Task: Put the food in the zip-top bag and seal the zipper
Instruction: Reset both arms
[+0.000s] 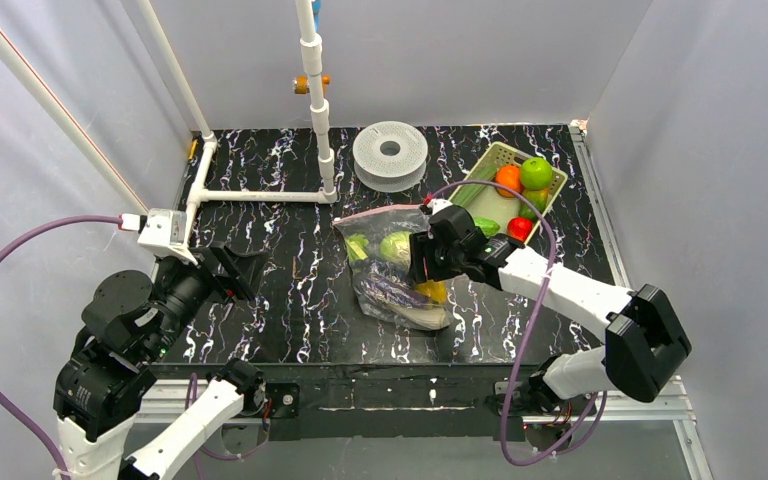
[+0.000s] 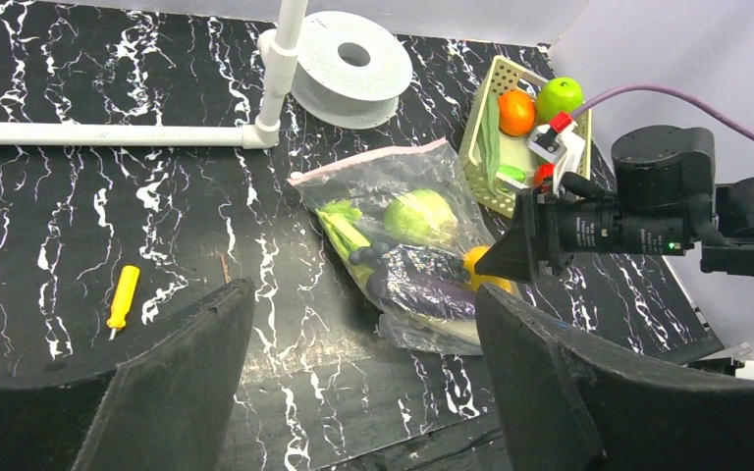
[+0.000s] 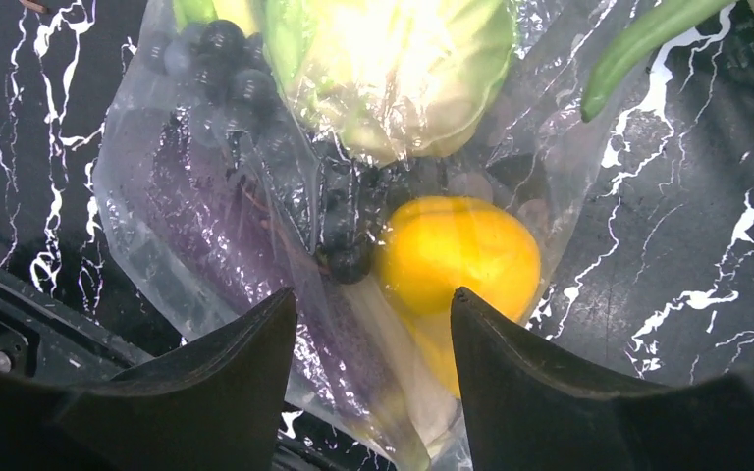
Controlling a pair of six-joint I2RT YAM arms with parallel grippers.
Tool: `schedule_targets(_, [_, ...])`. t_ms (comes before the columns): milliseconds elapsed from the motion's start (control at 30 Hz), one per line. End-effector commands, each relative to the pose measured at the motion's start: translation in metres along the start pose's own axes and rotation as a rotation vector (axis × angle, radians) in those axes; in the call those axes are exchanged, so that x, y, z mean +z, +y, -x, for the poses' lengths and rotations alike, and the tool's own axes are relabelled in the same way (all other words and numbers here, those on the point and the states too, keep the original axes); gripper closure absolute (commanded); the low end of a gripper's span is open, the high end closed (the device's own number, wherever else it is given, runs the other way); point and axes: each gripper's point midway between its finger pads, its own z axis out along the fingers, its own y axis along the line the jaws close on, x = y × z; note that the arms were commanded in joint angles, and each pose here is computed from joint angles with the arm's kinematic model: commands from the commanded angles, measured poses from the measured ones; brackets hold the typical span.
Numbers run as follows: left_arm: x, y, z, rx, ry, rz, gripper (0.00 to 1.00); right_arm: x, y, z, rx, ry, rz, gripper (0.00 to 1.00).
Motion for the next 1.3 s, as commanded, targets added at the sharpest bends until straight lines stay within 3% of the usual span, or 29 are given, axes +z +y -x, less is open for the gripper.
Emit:
schedule_targets(0, [0.002,-0.003,0.005,-0.007,-0.013,-0.009,0.19,-0.031,0.018,0.032,-0.013,-0.103,0.063,0.34])
schedule_targets(167, [0.000,-0.003,0.013,0.006,-0.033,-0.006,0.18,-0.092,0.019,0.073,-0.072,-0.256,0.038,0.26])
schedule_targets(333, [-0.012,0.001,0.036,0.046,-0.110,0.016,0.17,-0.182,0.007,0.110,-0.108,-0.494,-0.018,0.02])
schedule_targets(433, [-0.023,0.003,0.056,0.069,-0.179,0.030,0.15,-0.241,-0.002,0.124,-0.128,-0.647,-0.042,0.02])
schedule_targets(567, [-0.039,0.007,0.080,0.083,-0.287,0.049,0.03,-0.319,-0.022,0.130,-0.098,-0.878,-0.083,0.02])
schedule_targets(700, [-0.051,0.012,0.096,0.081,-0.371,0.077,0.02,-0.374,-0.045,0.126,-0.058,-1.036,-0.138,0.02])
schedule_targets(967, [-0.061,0.021,0.106,0.125,-0.395,0.130,0.02,-0.437,-0.077,0.118,0.053,-1.106,-0.267,0.02])
schedule_targets(1267, [-0.056,0.023,0.110,0.159,-0.385,0.152,0.02,-0.445,-0.090,0.110,0.110,-1.143,-0.296,0.02])
